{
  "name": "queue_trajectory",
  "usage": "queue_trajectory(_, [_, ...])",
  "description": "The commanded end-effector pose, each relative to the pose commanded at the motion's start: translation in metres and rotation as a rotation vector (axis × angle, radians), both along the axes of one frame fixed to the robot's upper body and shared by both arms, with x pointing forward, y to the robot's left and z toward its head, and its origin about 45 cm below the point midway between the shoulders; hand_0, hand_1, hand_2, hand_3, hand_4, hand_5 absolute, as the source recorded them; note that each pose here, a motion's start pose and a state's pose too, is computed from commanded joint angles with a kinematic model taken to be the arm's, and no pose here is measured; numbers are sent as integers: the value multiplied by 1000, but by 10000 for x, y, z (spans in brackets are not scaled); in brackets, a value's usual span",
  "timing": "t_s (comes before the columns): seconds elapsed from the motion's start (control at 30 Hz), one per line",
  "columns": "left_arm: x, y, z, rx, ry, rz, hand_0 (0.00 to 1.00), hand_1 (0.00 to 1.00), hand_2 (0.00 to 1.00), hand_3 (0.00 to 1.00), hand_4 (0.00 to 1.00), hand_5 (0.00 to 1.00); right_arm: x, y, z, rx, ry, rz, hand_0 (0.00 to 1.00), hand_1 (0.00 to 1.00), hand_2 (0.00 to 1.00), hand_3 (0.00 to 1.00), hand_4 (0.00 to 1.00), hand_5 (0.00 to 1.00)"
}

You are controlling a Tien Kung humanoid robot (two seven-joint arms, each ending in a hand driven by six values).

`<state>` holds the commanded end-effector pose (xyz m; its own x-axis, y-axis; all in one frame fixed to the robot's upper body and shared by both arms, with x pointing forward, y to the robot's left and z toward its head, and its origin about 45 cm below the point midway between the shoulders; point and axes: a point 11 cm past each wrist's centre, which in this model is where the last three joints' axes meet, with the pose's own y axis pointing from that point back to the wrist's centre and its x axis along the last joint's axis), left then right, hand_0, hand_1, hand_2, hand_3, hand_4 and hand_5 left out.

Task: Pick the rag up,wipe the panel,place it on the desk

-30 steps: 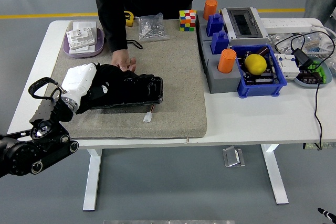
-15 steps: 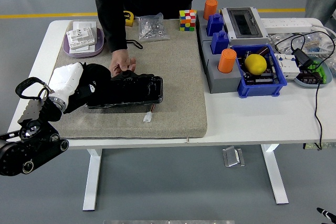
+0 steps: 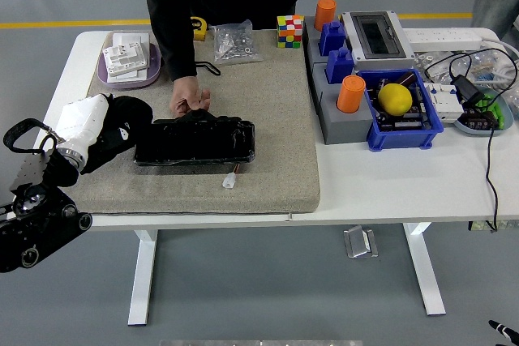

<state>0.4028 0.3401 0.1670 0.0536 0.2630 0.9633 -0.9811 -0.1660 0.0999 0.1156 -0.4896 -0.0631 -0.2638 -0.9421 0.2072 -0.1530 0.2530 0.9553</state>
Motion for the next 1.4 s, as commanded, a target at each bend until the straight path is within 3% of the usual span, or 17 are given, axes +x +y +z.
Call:
queue_trajectory(0.3, [-76,268,-62,-3,5,72,190,83,531,514,300,2,5,18,-8,3,-1,-3,769,588,707,651,998,597])
queue_trajectory(0.67, [-145,389,-215,-25,22,109,195,91,533,517,302,2,16,54,-22,9,-4,-8,769,590,707,652,998,598])
queue_trajectory(0.7, [-148,399,-225,-28,24,113,228,181,549,537,380,2,16,54,-22,10,-4,-8,769,590,707,652,998,598])
queue_trajectory(0.87, [-181,455,-300,-83,28,139,228,181,549,537,380,2,12,57,-25,10,-2,-11,769,590,707,652,998,598])
queue_trajectory(0.9, [-188,460,-320,-97,30,142,291,380,598,560,641,12,11,58,-26,10,-2,-12,769,590,708,651,998,599])
queue_trajectory(1.07, [-216,470,-400,-136,51,159,291,380,598,560,641,12,8,81,-37,13,0,-9,769,590,708,651,998,599])
queue_trajectory(1.1, [-220,469,-411,-139,54,161,350,477,641,578,725,79,7,84,-39,13,0,-9,769,590,708,651,998,596])
queue_trajectory(1.27, [-255,488,-465,-159,73,171,350,477,641,578,725,79,1,78,-38,12,0,-11,769,590,708,651,998,596])
queue_trajectory(1.3, [-255,491,-466,-157,74,171,411,610,740,648,856,244,-3,74,-38,11,0,-13,770,590,708,651,998,595])
queue_trajectory(1.4, [-253,499,-453,-156,73,171,411,610,740,648,856,244,-13,70,-39,10,3,-14,770,590,708,651,998,595])
